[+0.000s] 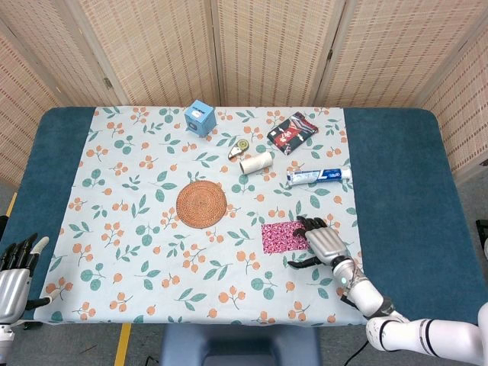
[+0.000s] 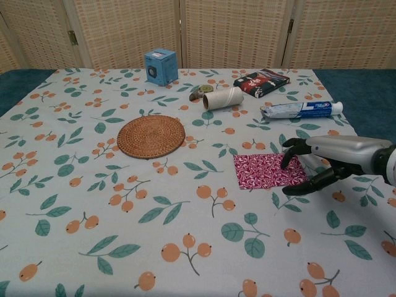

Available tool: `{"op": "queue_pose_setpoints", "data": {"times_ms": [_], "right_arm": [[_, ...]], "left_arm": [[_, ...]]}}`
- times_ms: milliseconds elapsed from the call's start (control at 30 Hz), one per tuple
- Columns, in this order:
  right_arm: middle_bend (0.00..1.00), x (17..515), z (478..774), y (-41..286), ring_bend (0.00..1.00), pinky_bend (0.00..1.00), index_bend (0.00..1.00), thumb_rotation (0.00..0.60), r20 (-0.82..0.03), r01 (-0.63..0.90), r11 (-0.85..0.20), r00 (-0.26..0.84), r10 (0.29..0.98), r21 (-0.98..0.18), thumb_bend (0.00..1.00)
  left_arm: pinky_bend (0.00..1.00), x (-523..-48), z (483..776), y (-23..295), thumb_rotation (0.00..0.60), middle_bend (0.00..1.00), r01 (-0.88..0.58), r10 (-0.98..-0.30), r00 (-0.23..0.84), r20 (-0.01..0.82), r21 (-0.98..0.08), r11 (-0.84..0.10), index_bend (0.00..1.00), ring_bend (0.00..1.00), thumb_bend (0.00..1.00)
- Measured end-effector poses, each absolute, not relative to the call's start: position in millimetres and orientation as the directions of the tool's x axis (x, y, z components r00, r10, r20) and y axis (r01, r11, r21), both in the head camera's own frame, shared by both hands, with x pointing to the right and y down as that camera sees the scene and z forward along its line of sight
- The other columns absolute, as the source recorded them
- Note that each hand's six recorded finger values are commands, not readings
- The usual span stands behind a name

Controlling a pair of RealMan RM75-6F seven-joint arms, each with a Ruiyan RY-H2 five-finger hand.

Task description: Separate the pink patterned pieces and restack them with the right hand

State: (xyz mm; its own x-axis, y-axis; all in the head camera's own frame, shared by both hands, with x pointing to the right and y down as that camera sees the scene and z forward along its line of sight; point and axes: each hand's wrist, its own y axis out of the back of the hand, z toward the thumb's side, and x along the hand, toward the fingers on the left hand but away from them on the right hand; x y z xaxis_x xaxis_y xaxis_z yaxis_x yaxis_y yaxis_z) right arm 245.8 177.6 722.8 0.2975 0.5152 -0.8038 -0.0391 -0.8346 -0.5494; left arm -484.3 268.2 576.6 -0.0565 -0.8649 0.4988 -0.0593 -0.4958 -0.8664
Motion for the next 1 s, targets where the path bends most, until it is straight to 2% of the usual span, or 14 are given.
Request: {"op": "queue_pose_setpoints", "data": {"times_ms": [167, 500, 1000], "right_arm": [[0.0, 263, 719, 177, 0.0, 0.0, 0.24, 0.235, -0.805, -0.044, -0.828, 0.268, 0.529, -0.559, 0.21], [0.0, 261, 701, 167, 0.0, 0.0, 0.24, 0.235, -0.765, -0.008, -0.801, 0.302, 0.569, -0.599, 0.21], [0.0, 221, 726, 146, 0.0, 0.0, 0.24, 0.234, -0.764, -0.027, -0.802, 0.325, 0.558, -0.597, 0.21]], "left_arm": [[0.0, -484, 576, 268, 0.6, 0.0, -0.059, -0.866, -0.058, 0.497, -0.868, -0.494, 0.1, 0.08, 0.17], [0.0, -481, 575, 267, 0.6, 0.0, -0.06, -0.868, -0.051, 0.494, -0.869, -0.491, 0.1, 0.08, 0.17], [0.0, -485, 574, 270, 0.6, 0.0, -0.056, -0.865, -0.063, 0.498, -0.867, -0.495, 0.1, 0.08, 0.17]]}}
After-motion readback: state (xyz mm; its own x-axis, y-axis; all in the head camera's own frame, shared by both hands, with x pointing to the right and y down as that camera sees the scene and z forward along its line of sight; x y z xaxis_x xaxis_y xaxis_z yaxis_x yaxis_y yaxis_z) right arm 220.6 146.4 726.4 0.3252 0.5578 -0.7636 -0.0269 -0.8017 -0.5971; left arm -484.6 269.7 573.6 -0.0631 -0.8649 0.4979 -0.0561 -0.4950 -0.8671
